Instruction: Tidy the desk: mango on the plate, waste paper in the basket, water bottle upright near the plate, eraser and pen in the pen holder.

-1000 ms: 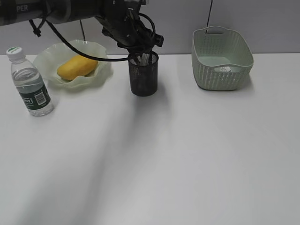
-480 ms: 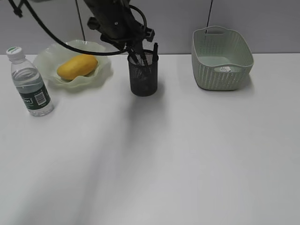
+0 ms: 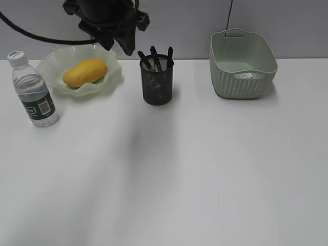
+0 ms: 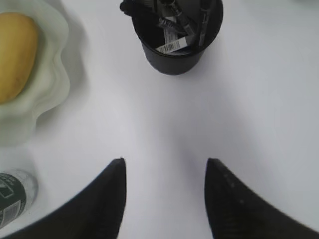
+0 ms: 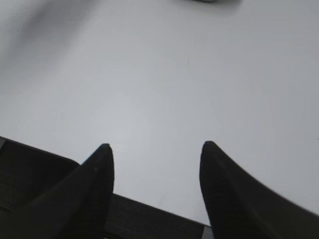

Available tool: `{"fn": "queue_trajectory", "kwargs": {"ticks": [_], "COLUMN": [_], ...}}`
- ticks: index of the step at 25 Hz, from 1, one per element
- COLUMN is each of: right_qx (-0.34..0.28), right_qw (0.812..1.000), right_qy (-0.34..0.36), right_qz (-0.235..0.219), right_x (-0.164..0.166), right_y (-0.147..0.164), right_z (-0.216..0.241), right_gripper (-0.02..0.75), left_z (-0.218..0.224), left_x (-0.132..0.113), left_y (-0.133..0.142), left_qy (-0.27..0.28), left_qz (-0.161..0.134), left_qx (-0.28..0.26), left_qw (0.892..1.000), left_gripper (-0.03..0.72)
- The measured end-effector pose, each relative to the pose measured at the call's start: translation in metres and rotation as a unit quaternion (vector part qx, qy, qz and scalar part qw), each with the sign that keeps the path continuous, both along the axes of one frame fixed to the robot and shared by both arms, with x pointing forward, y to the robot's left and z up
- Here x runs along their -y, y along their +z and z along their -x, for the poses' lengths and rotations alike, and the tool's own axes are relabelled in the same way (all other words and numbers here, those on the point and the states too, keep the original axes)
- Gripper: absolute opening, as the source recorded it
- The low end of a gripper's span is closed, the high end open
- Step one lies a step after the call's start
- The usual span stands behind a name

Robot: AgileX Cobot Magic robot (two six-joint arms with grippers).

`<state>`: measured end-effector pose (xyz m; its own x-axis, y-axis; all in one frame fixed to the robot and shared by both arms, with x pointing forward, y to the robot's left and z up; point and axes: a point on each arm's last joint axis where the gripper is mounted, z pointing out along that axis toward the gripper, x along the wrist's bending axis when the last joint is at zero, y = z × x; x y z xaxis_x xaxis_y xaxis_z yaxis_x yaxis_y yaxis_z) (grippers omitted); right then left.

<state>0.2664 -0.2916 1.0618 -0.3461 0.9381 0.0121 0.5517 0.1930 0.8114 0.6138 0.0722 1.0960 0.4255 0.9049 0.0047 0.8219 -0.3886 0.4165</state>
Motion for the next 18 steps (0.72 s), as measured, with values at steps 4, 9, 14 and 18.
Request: {"fn": "queue_trajectory", "kwargs": {"ticks": [4, 9, 14, 18], "right_qx": [0.000, 0.001, 0.001, 0.001], "right_qw": [1.000, 1.000, 1.000, 1.000], "right_qy": [0.000, 0.000, 0.000, 0.000], "right_qz": [0.000, 0.001, 0.001, 0.001], "right_x": [0.000, 0.000, 0.000, 0.000], "right_y": [0.000, 0.000, 0.000, 0.000], "right_z": [0.000, 0.000, 0.000, 0.000], "right_gripper": [0.440, 0.440, 0.440, 0.440], "left_z": [0.014, 0.050, 0.096, 0.142], "left_x": [-0.009, -0.032, -0.064, -0.094], "left_y": [0.023, 0.038, 0.039, 0.030], "left_qy": [-0.004, -0.005, -0.004, -0.004], "left_qz": [0.010, 0.003, -0.021, -0.037], "left_qx": [0.018, 0.016, 0.006, -0.008], "left_qw": [1.000, 1.000, 1.000, 0.999], "left_gripper": [0.417, 0.535, 0.566, 0.568]}}
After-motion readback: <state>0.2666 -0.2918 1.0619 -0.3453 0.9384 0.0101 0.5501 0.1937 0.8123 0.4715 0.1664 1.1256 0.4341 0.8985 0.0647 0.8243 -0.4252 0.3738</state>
